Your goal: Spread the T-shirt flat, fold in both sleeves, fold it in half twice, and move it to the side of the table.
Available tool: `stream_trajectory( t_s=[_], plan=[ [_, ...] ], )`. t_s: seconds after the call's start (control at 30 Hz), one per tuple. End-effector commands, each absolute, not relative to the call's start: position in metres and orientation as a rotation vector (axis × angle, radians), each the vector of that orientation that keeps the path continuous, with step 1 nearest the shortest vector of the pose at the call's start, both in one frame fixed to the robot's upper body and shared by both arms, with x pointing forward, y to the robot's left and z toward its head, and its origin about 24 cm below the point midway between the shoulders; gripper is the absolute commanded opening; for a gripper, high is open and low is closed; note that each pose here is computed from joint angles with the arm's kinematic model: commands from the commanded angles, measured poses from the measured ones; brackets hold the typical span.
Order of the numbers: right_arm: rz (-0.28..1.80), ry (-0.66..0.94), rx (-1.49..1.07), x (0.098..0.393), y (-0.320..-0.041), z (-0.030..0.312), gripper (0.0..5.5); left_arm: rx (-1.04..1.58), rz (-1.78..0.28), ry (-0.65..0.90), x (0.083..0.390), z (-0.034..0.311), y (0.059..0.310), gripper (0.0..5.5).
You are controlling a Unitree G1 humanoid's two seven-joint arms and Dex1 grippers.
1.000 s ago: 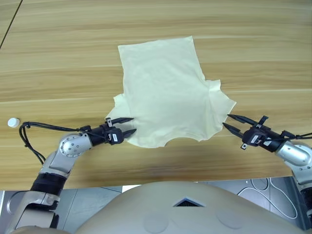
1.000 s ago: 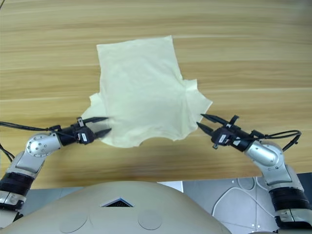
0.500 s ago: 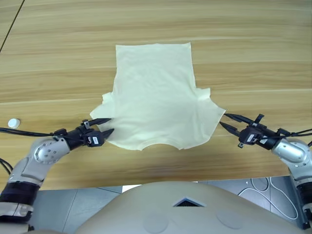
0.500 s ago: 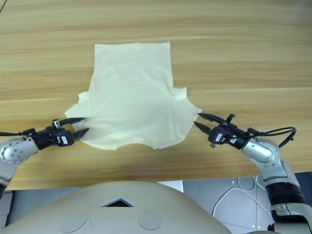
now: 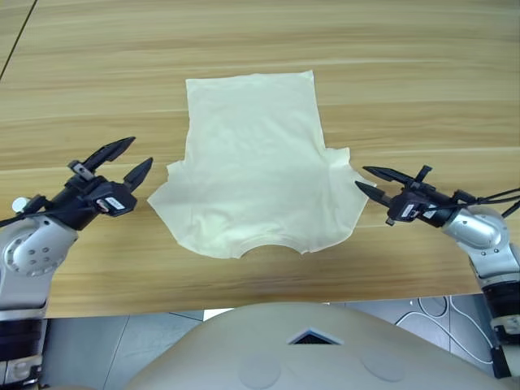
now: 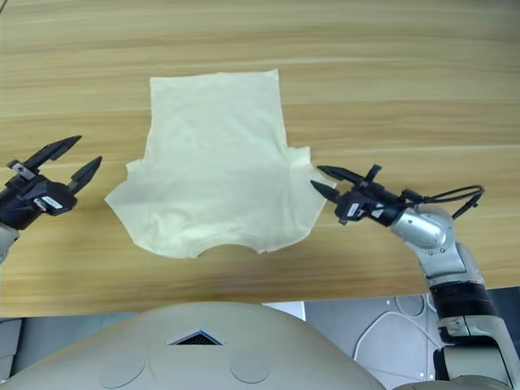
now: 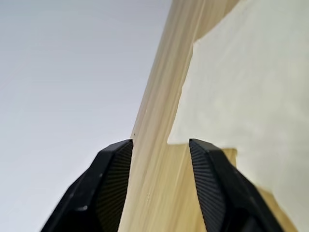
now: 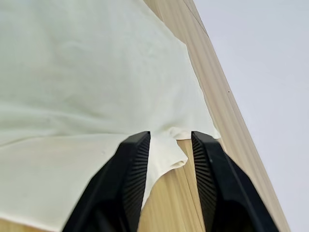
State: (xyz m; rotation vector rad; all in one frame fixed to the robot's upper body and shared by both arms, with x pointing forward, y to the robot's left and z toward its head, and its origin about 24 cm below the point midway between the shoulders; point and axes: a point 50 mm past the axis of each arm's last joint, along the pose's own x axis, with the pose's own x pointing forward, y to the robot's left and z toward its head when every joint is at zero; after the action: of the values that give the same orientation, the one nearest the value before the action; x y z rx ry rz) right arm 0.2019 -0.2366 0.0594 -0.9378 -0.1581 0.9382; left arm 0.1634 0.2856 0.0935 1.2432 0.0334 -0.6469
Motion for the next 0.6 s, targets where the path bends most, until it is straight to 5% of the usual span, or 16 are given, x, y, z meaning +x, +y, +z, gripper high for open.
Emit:
stream_trajectory(
  t_s=[0.03,0.27,0.6],
  plan=[
    [0.966,-0.156,-0.947,0.206,-0.231,0.058,1.55,1.371,-0.869,0.388,0.132,0.049,0.305,2.19],
    [0.962,-0.128,-0.954,0.202,-0.239,0.059,1.55,1.340,-0.980,0.399,0.104,0.036,0.284,2.19],
    [0.931,-0.104,-0.958,0.188,-0.249,0.061,1.55,1.418,-0.893,0.374,0.139,0.022,0.286,2.19]
  ],
)
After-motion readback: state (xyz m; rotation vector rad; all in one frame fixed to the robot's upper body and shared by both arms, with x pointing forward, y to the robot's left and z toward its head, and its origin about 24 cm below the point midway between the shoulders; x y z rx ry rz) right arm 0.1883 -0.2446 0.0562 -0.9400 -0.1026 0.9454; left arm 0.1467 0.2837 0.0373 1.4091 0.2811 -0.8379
